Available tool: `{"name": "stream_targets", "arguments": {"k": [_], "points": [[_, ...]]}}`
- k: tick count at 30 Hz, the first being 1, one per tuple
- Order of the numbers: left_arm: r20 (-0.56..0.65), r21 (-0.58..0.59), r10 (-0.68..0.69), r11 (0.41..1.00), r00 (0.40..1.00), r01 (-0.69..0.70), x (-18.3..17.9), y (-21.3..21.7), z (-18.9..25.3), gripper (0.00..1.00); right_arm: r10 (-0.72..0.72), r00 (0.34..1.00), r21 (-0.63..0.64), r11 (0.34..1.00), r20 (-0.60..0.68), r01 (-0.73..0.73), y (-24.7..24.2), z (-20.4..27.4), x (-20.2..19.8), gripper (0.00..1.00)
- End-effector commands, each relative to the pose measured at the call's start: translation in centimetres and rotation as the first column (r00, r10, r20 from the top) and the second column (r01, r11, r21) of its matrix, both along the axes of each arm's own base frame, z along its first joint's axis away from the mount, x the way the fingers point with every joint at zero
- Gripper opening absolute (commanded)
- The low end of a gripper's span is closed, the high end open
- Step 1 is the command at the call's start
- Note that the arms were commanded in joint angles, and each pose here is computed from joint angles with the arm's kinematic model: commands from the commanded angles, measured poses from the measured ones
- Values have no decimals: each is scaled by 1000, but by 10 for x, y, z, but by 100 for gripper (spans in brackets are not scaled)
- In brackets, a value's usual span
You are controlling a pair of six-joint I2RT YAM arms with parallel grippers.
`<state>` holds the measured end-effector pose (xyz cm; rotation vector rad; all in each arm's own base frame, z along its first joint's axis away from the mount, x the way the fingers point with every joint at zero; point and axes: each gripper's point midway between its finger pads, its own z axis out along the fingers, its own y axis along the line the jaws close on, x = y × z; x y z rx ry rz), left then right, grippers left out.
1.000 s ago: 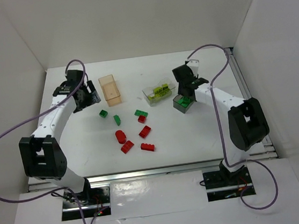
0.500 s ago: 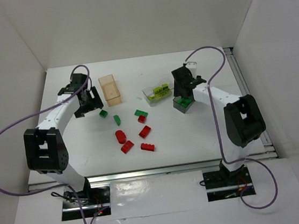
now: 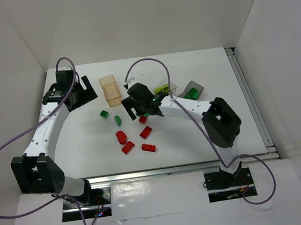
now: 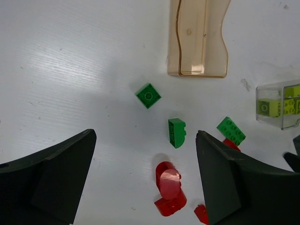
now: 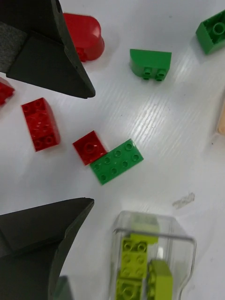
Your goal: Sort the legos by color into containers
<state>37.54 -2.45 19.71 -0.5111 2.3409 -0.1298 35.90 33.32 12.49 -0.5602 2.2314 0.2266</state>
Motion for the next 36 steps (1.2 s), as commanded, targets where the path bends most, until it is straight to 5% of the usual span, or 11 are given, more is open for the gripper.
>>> {"name": "stream_targets", "arguments": {"k": [1,15,24,32,36], "points": [[83,-24,-35,999,996,37,6,-5,27,97,71,997,-52,996,-39,-73,10,-28,14,94],[62,-16,-58,998,996,60,0,-6,16,96,50,995,-105,993,-91,-59,25,-96,38,81],[101,4,-24,1000,995,24,-5,1,27,96,28,994,-27,999,-103,-31,27,-93,47,42],[92,-9,-24,1000,995,25,-6,-1,23,96,-51,997,24,998,58,50,18,-12,65,36],[84,1,-1,1000,996,1,-5,3,20,96,-235,954,68,972,187,226,-24,42,71,36]]}}
